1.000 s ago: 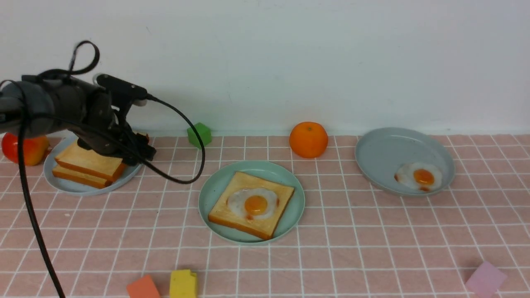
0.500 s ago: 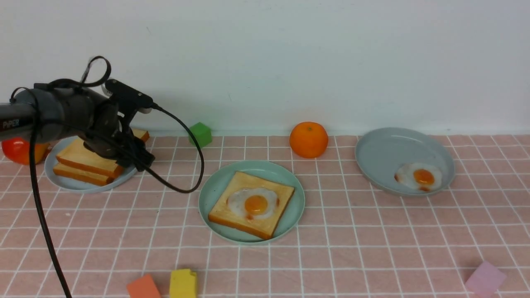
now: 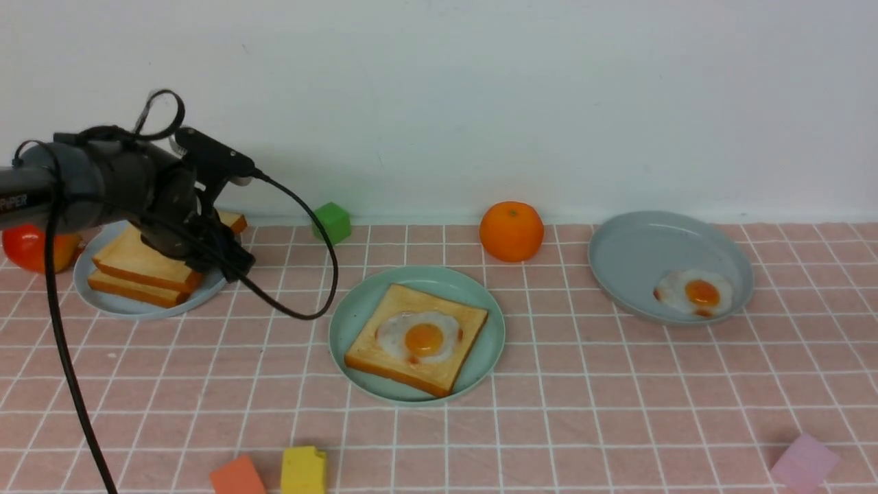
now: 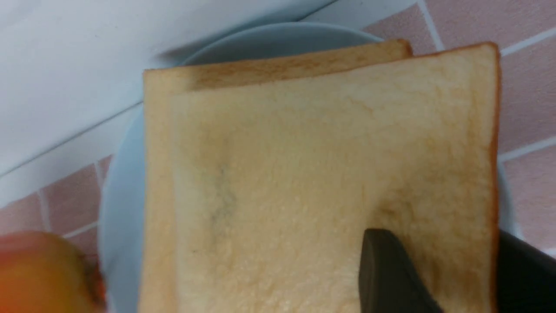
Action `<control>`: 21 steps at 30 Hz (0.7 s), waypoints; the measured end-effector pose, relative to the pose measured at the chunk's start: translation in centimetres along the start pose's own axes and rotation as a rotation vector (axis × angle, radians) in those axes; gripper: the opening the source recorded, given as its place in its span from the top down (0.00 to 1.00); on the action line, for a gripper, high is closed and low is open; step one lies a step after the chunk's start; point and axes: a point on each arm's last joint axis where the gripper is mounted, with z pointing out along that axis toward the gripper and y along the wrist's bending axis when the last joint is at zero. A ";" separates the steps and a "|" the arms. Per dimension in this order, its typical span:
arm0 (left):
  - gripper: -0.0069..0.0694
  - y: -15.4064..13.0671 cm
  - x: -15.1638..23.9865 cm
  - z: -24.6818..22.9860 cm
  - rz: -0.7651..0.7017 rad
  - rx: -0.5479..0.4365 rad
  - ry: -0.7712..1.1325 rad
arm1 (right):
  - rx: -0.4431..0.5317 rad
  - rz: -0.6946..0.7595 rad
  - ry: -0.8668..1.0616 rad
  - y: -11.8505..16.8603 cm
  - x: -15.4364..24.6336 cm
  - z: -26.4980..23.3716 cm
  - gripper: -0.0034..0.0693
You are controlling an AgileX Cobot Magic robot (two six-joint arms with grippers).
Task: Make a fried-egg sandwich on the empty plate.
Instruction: Use the left arm to grab a slice of bread, then use the left arm to place a slice of bread on the fried egg in the middle
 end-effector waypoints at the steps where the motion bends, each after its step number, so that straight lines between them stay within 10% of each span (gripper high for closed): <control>1: 0.60 0.0 -0.1 -0.2 0.000 -0.001 -0.002 | 0.000 0.000 0.000 0.0 0.0 0.0 0.94; 5: 0.84 1.2 -1.7 -4.0 -0.032 -0.025 -0.081 | -0.002 -0.003 -0.016 0.1 0.1 -0.4 0.93; 13: 0.84 1.0 -3.1 -8.5 -0.047 -0.024 -0.118 | 0.004 -0.017 -0.053 0.1 0.6 -1.5 0.93; 21: 0.84 -8.5 -5.2 -12.9 0.087 0.144 -0.133 | 0.049 -0.044 -0.024 -0.2 1.9 -2.8 0.93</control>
